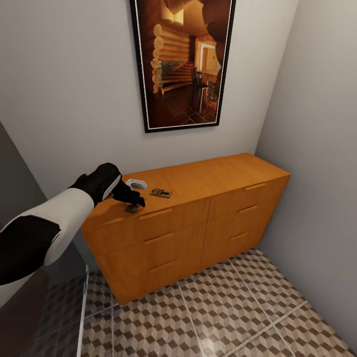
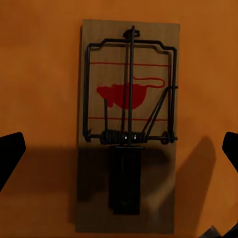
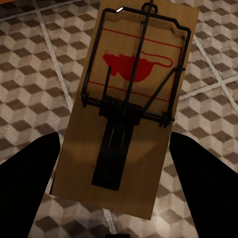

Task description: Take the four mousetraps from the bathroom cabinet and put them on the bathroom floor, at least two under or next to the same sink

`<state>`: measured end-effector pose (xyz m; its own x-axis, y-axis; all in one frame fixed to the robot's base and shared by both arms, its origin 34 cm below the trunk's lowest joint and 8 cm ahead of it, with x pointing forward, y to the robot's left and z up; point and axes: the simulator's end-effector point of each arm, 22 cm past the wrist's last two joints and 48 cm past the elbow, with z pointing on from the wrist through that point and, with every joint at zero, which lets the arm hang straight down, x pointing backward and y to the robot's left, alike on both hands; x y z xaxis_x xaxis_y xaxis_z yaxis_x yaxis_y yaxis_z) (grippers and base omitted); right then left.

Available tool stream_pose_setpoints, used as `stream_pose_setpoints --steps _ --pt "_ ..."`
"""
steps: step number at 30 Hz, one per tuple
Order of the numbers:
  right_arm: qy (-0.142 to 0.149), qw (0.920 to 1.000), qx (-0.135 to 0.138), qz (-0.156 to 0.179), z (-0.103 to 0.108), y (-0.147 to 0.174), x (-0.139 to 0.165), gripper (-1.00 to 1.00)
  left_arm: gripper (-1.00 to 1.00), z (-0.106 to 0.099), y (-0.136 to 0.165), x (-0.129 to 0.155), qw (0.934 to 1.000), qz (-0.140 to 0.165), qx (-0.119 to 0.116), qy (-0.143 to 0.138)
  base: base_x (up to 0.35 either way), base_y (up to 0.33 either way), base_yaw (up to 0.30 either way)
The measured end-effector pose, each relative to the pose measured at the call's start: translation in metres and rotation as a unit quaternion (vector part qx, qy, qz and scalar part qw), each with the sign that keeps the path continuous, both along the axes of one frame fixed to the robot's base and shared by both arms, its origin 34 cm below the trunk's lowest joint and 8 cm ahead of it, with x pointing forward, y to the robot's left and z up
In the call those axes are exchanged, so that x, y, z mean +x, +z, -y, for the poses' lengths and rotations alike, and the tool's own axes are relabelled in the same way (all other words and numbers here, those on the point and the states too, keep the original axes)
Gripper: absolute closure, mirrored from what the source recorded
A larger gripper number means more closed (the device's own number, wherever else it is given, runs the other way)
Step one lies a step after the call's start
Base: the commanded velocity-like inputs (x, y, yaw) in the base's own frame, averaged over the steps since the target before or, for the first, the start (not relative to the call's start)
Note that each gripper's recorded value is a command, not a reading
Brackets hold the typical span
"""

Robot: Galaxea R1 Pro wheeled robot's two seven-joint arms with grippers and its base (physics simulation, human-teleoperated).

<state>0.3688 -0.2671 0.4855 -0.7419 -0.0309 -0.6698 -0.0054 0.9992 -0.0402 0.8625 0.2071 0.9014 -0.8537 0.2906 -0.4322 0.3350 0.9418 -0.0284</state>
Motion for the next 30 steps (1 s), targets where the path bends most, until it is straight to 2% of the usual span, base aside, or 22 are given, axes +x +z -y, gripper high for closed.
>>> stream_pose_setpoints --steps 30 --pt "0.000 1.0000 0.000 0.000 0.0001 0.0000 -0.0001 1.00 -1.00 -0.0011 -0.0036 -0.0013 1.0000 -0.004 -0.001 0.002 0.000 0.000 0.000"
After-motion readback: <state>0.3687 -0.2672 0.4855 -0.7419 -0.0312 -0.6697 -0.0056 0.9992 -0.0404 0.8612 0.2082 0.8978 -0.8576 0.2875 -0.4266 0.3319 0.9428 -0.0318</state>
